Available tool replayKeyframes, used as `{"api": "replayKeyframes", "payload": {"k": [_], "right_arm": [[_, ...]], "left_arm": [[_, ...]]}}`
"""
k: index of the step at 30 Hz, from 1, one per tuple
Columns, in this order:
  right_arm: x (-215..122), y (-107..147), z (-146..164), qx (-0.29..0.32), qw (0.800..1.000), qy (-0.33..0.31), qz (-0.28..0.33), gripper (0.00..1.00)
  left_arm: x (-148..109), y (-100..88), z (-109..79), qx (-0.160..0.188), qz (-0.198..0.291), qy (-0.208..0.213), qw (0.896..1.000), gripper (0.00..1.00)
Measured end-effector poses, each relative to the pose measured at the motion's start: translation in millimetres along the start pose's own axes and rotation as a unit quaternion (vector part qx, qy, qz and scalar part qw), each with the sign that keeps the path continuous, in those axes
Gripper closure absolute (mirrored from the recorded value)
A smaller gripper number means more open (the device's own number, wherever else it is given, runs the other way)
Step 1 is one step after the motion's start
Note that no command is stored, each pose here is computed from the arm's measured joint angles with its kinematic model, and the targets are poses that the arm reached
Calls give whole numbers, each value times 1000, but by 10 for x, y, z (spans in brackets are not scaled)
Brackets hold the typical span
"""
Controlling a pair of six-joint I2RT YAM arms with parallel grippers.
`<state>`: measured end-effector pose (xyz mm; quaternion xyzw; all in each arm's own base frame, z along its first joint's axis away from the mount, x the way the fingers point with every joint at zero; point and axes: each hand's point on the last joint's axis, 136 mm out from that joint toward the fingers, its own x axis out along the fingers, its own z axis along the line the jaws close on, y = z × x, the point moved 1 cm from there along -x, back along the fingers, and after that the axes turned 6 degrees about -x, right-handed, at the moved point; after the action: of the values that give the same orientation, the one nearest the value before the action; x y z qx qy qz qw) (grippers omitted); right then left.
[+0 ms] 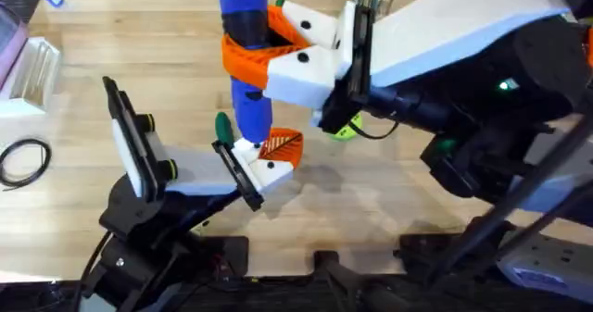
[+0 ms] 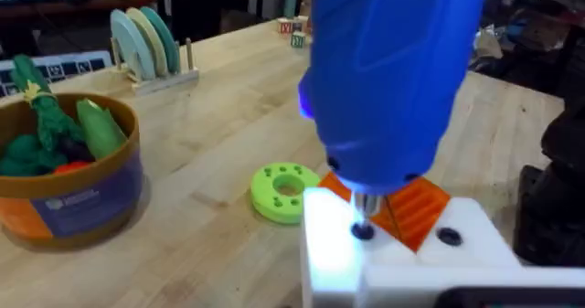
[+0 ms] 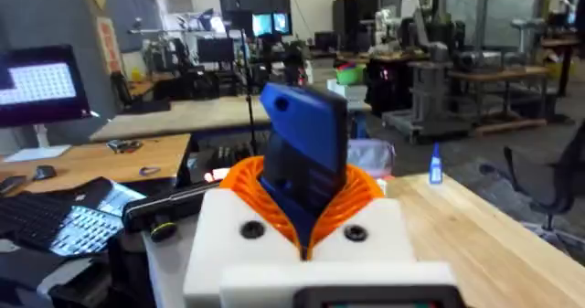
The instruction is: Pick up the gripper from the table and insert it into the empty holder that is missing its gripper. Then pick up a screw, insert it into the mounting hole, and use the screwdriver to tighten it. Finally, clean up the table by picking up the vegetable and placing it into the bucket.
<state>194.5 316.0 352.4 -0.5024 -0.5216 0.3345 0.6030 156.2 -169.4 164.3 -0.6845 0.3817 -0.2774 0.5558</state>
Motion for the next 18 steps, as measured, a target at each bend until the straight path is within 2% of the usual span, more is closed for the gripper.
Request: {"api": "replayKeyframes", "payload": {"k": [4, 8, 15, 18], "right_arm": [[-4, -38, 13, -5, 1000, -7, -8, 979], [14, 9, -23, 4, 1000, -2, 9, 979], [69, -311, -96, -18, 999, 5, -27, 979], [60, -338, -154, -21, 999, 12, -28, 979]], "left_arm": [[-7, -40, -12, 6, -7, 1, 1000, 996], [-6, -9, -5, 2, 0, 0, 1000, 996], [-6, -8, -5, 2, 0, 0, 1000, 996], [-6, -8, -5, 2, 0, 0, 1000, 996]]}}
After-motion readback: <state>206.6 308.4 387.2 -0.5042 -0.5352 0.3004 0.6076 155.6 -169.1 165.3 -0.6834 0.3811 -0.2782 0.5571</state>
